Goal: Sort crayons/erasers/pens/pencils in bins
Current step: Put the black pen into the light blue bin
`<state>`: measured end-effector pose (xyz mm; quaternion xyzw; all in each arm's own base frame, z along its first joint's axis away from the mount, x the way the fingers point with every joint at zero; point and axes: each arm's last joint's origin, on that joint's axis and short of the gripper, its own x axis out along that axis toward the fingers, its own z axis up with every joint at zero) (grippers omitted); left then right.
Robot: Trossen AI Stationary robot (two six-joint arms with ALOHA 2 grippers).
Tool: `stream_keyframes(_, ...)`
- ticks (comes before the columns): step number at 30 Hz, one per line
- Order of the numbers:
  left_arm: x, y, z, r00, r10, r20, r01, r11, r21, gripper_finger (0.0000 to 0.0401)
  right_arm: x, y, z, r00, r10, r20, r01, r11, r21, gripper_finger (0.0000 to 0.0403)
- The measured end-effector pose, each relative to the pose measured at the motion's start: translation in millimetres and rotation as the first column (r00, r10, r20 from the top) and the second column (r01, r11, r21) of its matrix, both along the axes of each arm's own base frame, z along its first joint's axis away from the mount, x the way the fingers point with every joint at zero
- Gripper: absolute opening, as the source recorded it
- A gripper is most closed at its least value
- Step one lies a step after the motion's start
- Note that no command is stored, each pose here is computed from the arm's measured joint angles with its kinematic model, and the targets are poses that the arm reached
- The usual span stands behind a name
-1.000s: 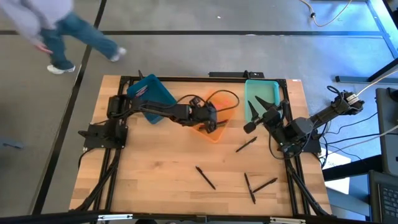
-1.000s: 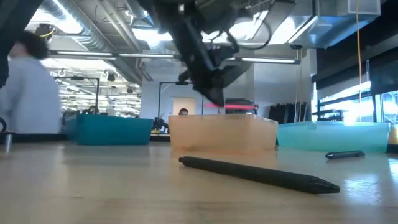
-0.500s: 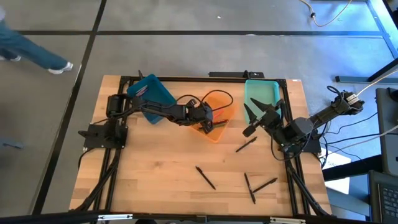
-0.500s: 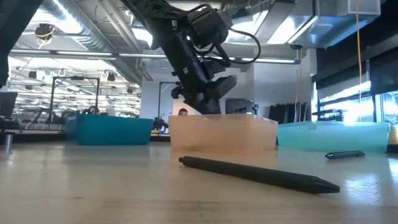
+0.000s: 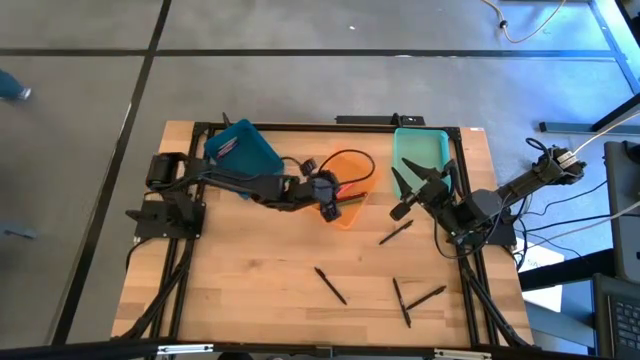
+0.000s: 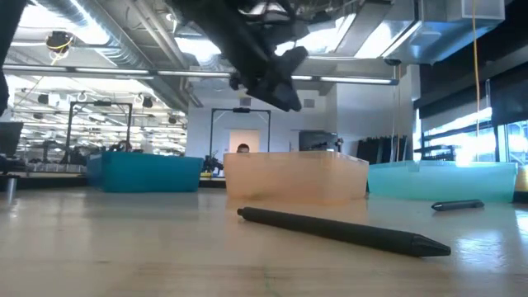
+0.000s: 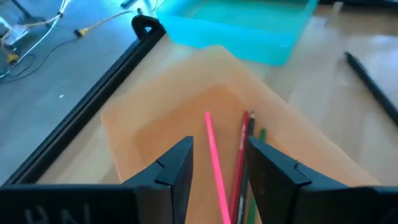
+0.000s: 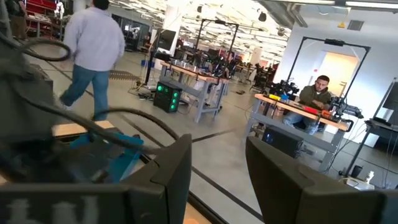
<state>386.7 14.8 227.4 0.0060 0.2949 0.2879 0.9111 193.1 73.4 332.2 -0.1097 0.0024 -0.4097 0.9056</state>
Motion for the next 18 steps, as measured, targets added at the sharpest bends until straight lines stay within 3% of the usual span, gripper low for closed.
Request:
stream_keyframes(8,-49.0,-19.3,-13.0,0.993,-0.082,0.085,0.080,0.997,0.022,0.0135,1.7,-0.8,-0.6,0.999,0.030,0.025,-0.030,1.000,0.010,0.0156)
stream_keyframes(18,-108.6,-44.0,-10.5,0.923,-0.265,0.280,0.248,0.964,0.096,0.0135,33.1,-17.3,-10.1,0.942,0.316,0.118,-0.315,0.949,-0.020,0.0156)
